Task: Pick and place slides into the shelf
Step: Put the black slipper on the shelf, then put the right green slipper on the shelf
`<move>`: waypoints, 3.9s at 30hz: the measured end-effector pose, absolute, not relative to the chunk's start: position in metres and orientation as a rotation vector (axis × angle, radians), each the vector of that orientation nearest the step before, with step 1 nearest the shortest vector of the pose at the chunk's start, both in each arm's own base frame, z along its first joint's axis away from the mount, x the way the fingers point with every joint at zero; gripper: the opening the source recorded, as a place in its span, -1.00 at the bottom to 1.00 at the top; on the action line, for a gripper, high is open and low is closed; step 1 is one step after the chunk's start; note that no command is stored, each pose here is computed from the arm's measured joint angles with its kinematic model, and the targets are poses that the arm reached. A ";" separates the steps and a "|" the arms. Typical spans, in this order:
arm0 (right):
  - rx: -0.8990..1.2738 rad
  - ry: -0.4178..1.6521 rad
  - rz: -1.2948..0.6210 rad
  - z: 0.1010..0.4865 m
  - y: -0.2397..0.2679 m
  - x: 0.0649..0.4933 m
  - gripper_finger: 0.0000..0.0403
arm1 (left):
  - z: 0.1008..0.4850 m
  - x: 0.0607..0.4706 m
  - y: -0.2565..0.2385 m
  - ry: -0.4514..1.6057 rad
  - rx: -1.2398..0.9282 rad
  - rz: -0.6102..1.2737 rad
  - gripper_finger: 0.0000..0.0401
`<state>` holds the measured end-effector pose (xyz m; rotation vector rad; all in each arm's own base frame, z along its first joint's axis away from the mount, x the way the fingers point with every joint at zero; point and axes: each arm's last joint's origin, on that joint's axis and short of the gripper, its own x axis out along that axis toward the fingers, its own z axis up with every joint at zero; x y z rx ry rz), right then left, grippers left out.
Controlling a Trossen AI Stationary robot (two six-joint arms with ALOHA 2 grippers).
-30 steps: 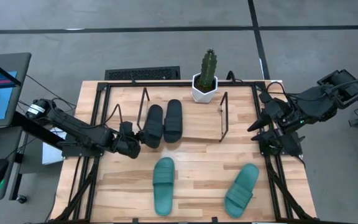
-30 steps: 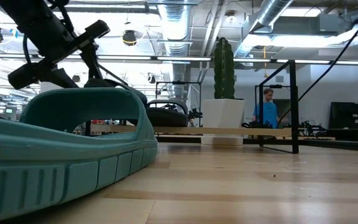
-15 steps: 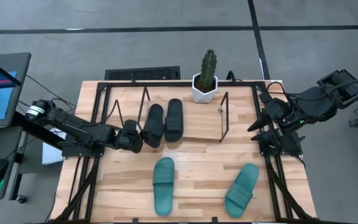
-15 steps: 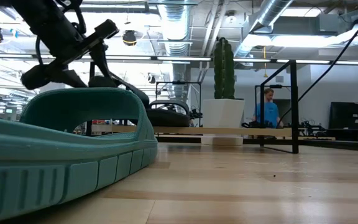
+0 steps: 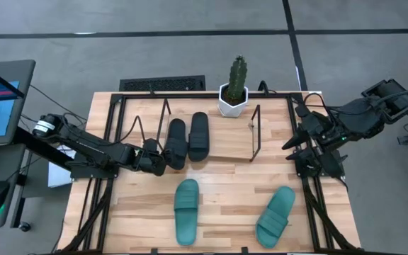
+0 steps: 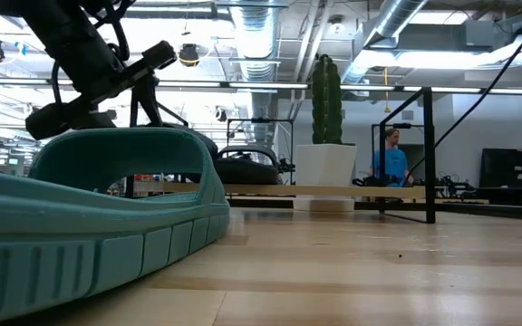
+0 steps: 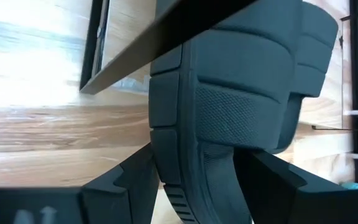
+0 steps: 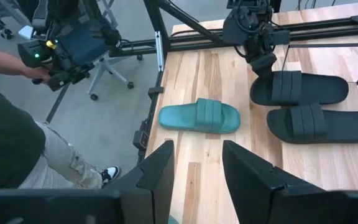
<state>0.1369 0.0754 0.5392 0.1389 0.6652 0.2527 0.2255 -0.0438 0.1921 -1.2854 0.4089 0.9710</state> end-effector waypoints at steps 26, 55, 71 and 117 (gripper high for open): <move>0.132 0.694 0.263 0.535 0.082 0.147 -0.35 | 0.192 0.225 -0.042 0.415 -1.243 0.977 0.06; 0.132 0.695 0.264 0.535 0.082 0.147 -0.31 | 0.189 0.220 -0.038 0.478 -1.148 1.011 0.03; 0.139 0.698 0.261 0.535 0.082 0.147 -0.29 | 0.187 0.218 -0.043 0.616 -1.125 0.942 0.03; 0.585 1.272 -0.310 0.280 0.210 0.161 -0.41 | 0.284 0.130 -0.147 0.034 -0.863 0.354 -0.01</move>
